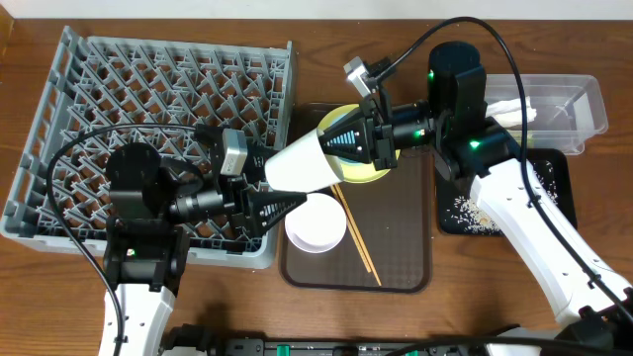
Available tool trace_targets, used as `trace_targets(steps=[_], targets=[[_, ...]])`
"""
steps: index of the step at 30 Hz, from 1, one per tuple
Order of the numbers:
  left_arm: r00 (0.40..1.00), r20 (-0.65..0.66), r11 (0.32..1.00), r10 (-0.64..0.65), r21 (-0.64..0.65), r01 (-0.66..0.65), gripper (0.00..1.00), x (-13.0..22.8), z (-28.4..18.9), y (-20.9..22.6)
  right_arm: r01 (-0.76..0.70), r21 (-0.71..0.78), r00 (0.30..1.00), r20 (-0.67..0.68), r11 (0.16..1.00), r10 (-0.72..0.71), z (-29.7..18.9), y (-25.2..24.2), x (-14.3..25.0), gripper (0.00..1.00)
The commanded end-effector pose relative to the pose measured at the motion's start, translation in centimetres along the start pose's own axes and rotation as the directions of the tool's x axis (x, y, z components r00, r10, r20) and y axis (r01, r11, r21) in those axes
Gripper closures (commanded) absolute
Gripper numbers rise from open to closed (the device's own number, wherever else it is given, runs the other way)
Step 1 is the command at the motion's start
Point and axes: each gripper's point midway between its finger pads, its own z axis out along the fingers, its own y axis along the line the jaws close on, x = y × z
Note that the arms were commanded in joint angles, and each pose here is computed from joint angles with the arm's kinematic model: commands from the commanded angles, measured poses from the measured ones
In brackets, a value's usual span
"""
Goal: Sort waste into correct bins and load items into the dishwasher
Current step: 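Hand the white cup from the right gripper to the left gripper, then place the white cup upside down in the dish rack with left gripper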
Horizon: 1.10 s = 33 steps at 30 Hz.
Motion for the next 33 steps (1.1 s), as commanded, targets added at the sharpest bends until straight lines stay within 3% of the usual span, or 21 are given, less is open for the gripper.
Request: trace_targets(steps=[1,4,10,15,22,24,27,30,33], targets=[[0.999,0.015,0.999,0.039,-0.020,-0.039,0.36,-0.9,-0.1,0.1,-0.007,-0.058,1.000,-0.027,0.998,0.005,0.2,1.2,0.3,0.97],[0.999,0.018,0.999,0.049,-0.020,-0.049,0.38,-1.0,-0.1,0.1,-0.007,-0.058,1.000,-0.027,0.998,0.005,0.2,1.2,0.3,0.80],[0.999,0.024,0.998,0.047,-0.051,-0.045,0.39,-1.2,-0.1,0.6,-0.006,-0.054,1.000,-0.024,0.999,0.004,0.1,1.1,0.3,0.67],[0.999,0.032,0.993,0.021,-0.119,-0.017,0.39,-1.1,-0.2,1.9,-0.012,0.002,1.000,0.016,1.000,0.012,-1.4,-0.1,-0.5,0.46],[0.999,0.034,0.990,0.013,-0.141,-0.008,0.41,-1.0,-0.5,2.3,-0.121,0.242,0.984,0.156,0.963,0.084,-6.3,-5.3,-1.9,0.29],[0.999,0.043,0.976,-0.028,-0.216,0.036,0.42,-0.7,-1.0,3.8,-0.155,0.327,0.977,0.192,0.932,0.095,-7.8,-7.1,-1.7,0.29],[0.993,0.048,0.892,-0.105,-0.436,0.115,0.41,0.9,-2.7,7.8,-0.241,0.436,0.960,0.242,0.867,0.145,-10.1,-9.5,-1.0,0.29],[0.979,0.074,0.714,-0.192,-0.674,0.191,0.42,3.1,-6.0,11.9,-0.288,0.534,0.952,0.251,0.795,0.176,-11.8,-11.4,0.6,0.32],[0.967,0.093,0.576,-0.236,-0.788,0.217,0.42,4.5,-8.7,13.5,-0.310,0.631,0.950,0.237,0.711,0.204,-13.0,-12.9,2.4,0.35]])
